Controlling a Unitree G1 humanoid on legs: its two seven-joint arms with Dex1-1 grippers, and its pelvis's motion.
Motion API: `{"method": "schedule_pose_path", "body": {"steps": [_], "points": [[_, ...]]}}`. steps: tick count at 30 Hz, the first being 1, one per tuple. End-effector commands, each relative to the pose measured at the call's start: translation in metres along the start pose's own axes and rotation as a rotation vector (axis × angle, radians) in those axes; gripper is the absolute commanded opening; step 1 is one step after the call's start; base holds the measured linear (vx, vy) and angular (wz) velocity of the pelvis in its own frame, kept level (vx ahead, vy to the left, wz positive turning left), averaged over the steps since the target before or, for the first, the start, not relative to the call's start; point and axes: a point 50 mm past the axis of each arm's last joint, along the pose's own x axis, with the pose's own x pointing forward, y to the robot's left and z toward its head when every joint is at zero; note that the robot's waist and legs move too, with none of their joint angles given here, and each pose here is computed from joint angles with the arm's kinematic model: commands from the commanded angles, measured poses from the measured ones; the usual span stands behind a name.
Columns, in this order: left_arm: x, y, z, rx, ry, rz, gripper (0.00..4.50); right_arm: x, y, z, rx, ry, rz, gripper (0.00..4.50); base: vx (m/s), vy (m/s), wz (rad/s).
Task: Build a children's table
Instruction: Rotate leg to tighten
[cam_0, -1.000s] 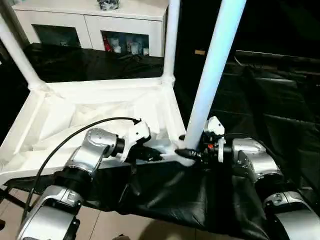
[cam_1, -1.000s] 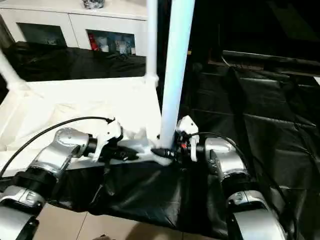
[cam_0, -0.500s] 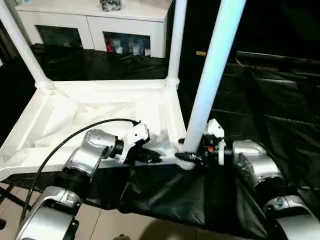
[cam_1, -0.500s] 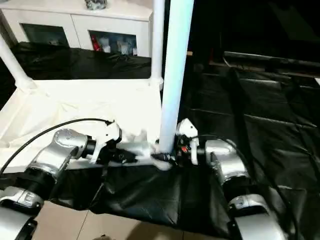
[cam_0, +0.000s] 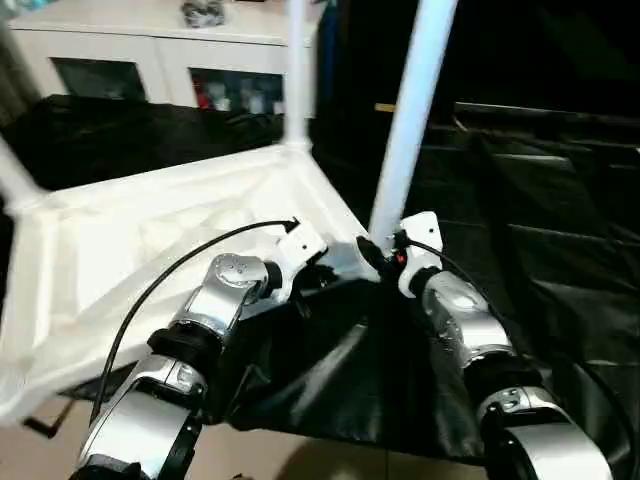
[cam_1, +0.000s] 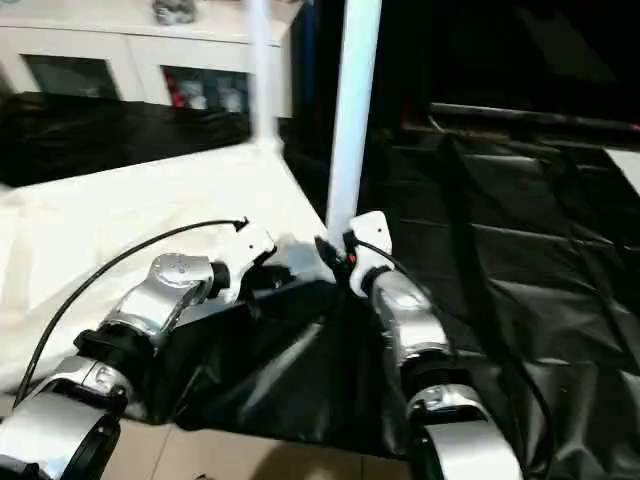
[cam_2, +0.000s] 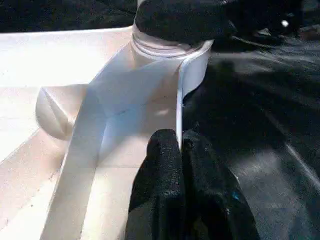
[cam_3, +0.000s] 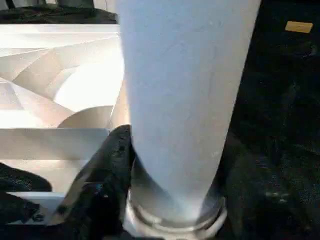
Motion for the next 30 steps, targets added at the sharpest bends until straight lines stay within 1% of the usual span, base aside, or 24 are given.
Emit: {"method": "schedule_pose_path", "body": {"steps": [1, 2, 3, 6, 7, 8, 9, 10, 11, 15, 16, 17, 18, 20, 22, 26, 27, 30], "points": [[0.009, -0.003, 0.016, 0.03, -0.053, 0.034, 0.0, 0.003, 0.041, -0.034, 0.086, 0.123, 0.145, 2.93, 0.0, 0.0, 0.0], [0.009, -0.004, 0.016, 0.038, -0.052, 0.024, 0.0, 0.003, 0.039, -0.033, 0.088, 0.122, 0.149, 3.08, 0.0, 0.0, 0.0], [0.008, -0.004, 0.015, 0.049, -0.053, 0.013, 0.0, 0.001, 0.037, -0.033, 0.074, 0.123, 0.154, 3.35, 0.0, 0.0, 0.0], [0.006, -0.007, 0.012, 0.075, -0.066, -0.035, 0.0, -0.005, 0.028, -0.033, -0.021, 0.127, 0.172, 3.4, 0.0, 0.0, 0.0], [0.005, -0.008, 0.012, 0.083, -0.066, -0.042, 0.0, -0.008, 0.025, -0.033, -0.027, 0.129, 0.187, 3.52, 0.0, 0.0, 0.0], [0.005, -0.008, 0.011, 0.09, -0.067, -0.051, 0.0, -0.011, 0.02, -0.033, -0.036, 0.129, 0.204, 3.52, 0.0, 0.0, 0.0], [0.003, -0.009, 0.009, 0.097, -0.067, -0.064, 0.0, -0.019, 0.01, -0.032, -0.057, 0.129, 0.23, 3.52, 0.0, 0.0, 0.0], [0.003, -0.009, 0.008, 0.1, -0.067, -0.069, 0.0, -0.023, 0.005, -0.031, -0.069, 0.13, 0.242, 3.52, 0.0, 0.0, 0.0], [0.002, -0.01, 0.007, 0.106, -0.066, -0.078, 0.0, -0.029, -0.005, -0.029, -0.083, 0.135, 0.246, 3.52, 0.0, 0.0, 0.0], [-0.001, -0.011, 0.005, 0.122, -0.071, -0.093, 0.0, -0.049, -0.034, -0.021, -0.093, 0.129, 0.236, 3.52, 0.0, 0.0, 0.0], [-0.001, -0.011, 0.005, 0.123, -0.073, -0.095, 0.0, -0.052, -0.038, -0.019, -0.094, 0.124, 0.237, 3.52, 0.0, 0.0, 0.0], [-0.001, -0.011, 0.005, 0.123, -0.079, -0.1, 0.0, -0.06, -0.046, -0.014, -0.098, 0.111, 0.243, 3.52, 0.0, 0.0, 0.0], [-0.002, -0.012, 0.004, 0.121, -0.081, -0.107, 0.0, -0.066, -0.049, -0.012, -0.098, 0.108, 0.266, 3.52, 0.0, 0.0, 0.0], [-0.003, -0.012, 0.003, 0.124, -0.082, -0.118, 0.0, -0.075, -0.05, -0.01, -0.102, 0.11, 0.325, 3.52, 0.0, 0.0, 0.0], [-0.004, -0.012, 0.003, 0.126, -0.084, -0.119, 0.0, -0.079, -0.049, -0.009, -0.1, 0.114, 0.359, 3.52, 0.0, 0.0, 0.0], [-0.006, -0.009, 0.005, 0.104, -0.104, -0.109, 0.0, -0.085, -0.037, -0.012, -0.084, 0.127, 0.451, 3.52, 0.0, 0.0, 0.0], [-0.007, -0.008, 0.005, 0.113, -0.101, -0.103, 0.0, -0.084, -0.035, -0.012, -0.088, 0.124, 0.444, 3.52, 0.0, 0.0, 0.0], [-0.007, -0.008, 0.004, 0.115, -0.096, -0.102, 0.0, -0.079, -0.037, -0.011, -0.089, 0.103, 0.372, 3.52, 0.0, 0.0, 0.0]]}}
